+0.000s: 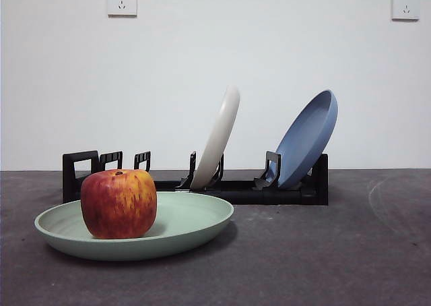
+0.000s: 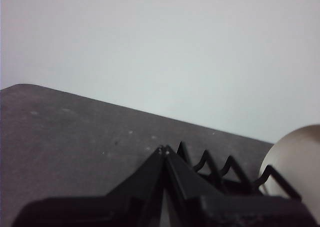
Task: Take the green plate from the plate rack,put the plate on the table,take the apple from the table,put the apple in the plate
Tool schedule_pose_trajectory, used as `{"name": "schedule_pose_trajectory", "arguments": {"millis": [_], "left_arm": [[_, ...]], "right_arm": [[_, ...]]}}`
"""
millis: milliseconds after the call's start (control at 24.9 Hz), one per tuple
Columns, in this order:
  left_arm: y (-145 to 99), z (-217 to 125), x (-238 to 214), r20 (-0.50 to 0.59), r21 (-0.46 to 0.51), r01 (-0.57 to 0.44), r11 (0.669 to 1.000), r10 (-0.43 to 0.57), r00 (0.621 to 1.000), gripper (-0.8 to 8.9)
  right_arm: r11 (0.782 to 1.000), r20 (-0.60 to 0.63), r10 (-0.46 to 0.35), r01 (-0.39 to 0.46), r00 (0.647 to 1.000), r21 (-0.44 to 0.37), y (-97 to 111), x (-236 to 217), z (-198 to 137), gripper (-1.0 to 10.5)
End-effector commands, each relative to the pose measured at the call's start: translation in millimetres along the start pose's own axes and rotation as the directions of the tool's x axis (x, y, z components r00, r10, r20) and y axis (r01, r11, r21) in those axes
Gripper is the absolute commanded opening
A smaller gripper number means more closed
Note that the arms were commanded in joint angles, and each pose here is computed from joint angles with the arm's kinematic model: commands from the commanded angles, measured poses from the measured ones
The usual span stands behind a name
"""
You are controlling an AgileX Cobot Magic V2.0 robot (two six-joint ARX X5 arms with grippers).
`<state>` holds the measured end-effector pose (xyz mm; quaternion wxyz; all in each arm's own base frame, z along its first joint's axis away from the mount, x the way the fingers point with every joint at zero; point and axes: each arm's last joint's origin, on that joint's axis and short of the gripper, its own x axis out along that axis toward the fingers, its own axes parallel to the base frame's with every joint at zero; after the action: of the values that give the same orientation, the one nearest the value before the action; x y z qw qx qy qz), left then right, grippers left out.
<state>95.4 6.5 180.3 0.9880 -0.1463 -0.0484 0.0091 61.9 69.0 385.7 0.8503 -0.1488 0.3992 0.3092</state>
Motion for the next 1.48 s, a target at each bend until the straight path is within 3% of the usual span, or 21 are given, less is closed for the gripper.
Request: {"name": "schedule_pose_trajectory", "arguments": {"millis": [40, 321, 521, 1483], "left_arm": [[4.9, -13.4, 0.4, -0.081, 0.042, -0.041, 0.998, 0.045, 0.996, -0.03], [9.9, -29.1, -2.7, -0.246, 0.119, -0.076, 0.990, 0.103, 0.964, -0.03], [8.2, -28.3, -2.3, -0.242, 0.117, -0.040, 0.992, 0.068, 0.968, -0.03], [8.8, -30.2, -1.4, -0.265, 0.117, -0.045, 0.992, 0.075, 0.961, -0.03]], "right_arm": [[1.000, -0.030, -0.013, 0.013, 0.999, 0.003, -0.3, 2.3, -2.9, 0.0], [1.000, -0.029, -0.013, 0.013, 0.999, 0.003, -0.4, 2.2, -2.9, 0.0], [1.000, -0.028, -0.016, 0.016, 0.999, 0.003, -0.5, 2.1, -2.9, 0.0], [0.999, -0.025, -0.035, 0.036, 0.999, 0.002, -1.0, 2.0, -2.7, 0.0]]}}
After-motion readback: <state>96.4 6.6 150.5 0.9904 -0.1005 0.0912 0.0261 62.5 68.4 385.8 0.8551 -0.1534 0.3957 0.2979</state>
